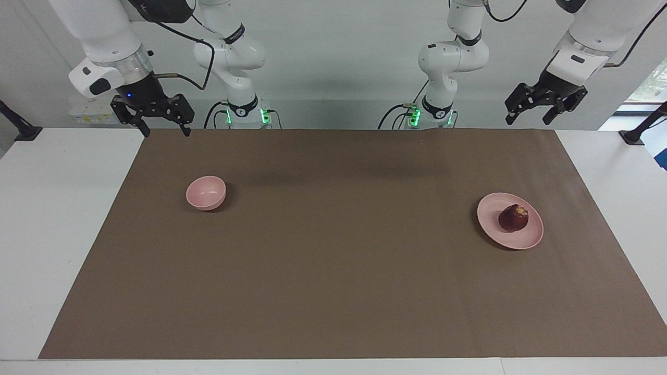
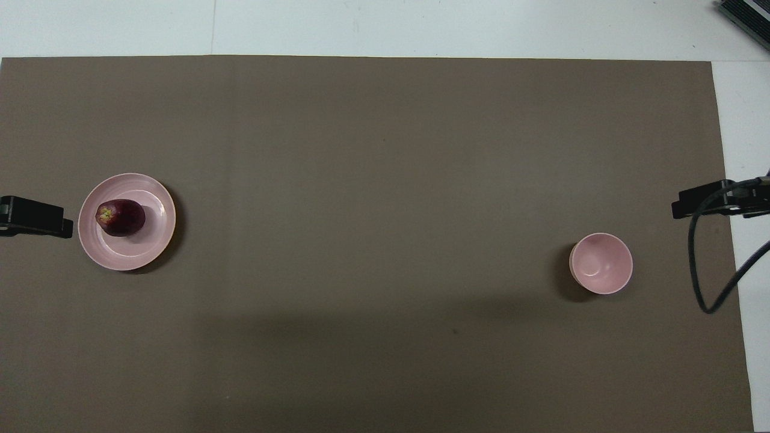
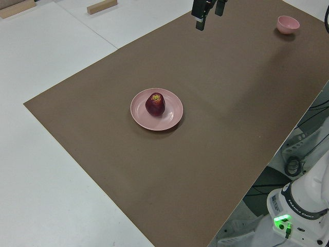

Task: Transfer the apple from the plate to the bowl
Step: 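Reach the left gripper to the apple on the pink plate and grasp it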

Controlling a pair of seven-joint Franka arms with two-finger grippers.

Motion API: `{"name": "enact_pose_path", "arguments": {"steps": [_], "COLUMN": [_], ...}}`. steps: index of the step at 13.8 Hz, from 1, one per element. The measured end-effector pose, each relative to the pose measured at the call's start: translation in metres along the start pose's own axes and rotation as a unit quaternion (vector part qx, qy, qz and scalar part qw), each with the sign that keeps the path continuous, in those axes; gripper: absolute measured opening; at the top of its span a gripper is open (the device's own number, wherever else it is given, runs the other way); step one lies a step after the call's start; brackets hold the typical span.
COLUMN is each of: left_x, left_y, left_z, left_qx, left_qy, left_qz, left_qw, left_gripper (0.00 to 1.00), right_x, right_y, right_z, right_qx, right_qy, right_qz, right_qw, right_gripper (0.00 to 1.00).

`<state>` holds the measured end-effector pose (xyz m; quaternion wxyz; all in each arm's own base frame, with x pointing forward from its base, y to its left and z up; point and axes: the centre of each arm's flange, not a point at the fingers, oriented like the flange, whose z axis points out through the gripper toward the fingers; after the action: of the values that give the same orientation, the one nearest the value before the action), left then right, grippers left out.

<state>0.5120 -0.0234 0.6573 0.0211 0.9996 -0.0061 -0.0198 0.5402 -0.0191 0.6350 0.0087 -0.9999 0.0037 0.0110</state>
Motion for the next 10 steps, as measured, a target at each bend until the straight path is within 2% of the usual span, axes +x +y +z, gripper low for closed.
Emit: {"name": "enact_pose_path", "arguments": {"steps": [5,10], "left_x": [0.013,0.036], "left_y": [-0.003,-0.038], "left_z": [0.030,0.090], "left_qx": [-0.001,0.000], "left_qy": [0.013,0.051], "left_qz": [-0.003,-0.015], "left_qw": [1.000,0.999], "left_gripper": [1.00,1.00], "right_x": [0.000,0.000], "right_y": [-0.001,-0.001], "right_z": [0.000,0.000], "right_qx": [0.000,0.000], "right_qy": [0.000,-0.001], "right_qz": [-0.001,-0.001], "right_qw": [1.000,1.000], "right_gripper": [1.00,1.00]}}
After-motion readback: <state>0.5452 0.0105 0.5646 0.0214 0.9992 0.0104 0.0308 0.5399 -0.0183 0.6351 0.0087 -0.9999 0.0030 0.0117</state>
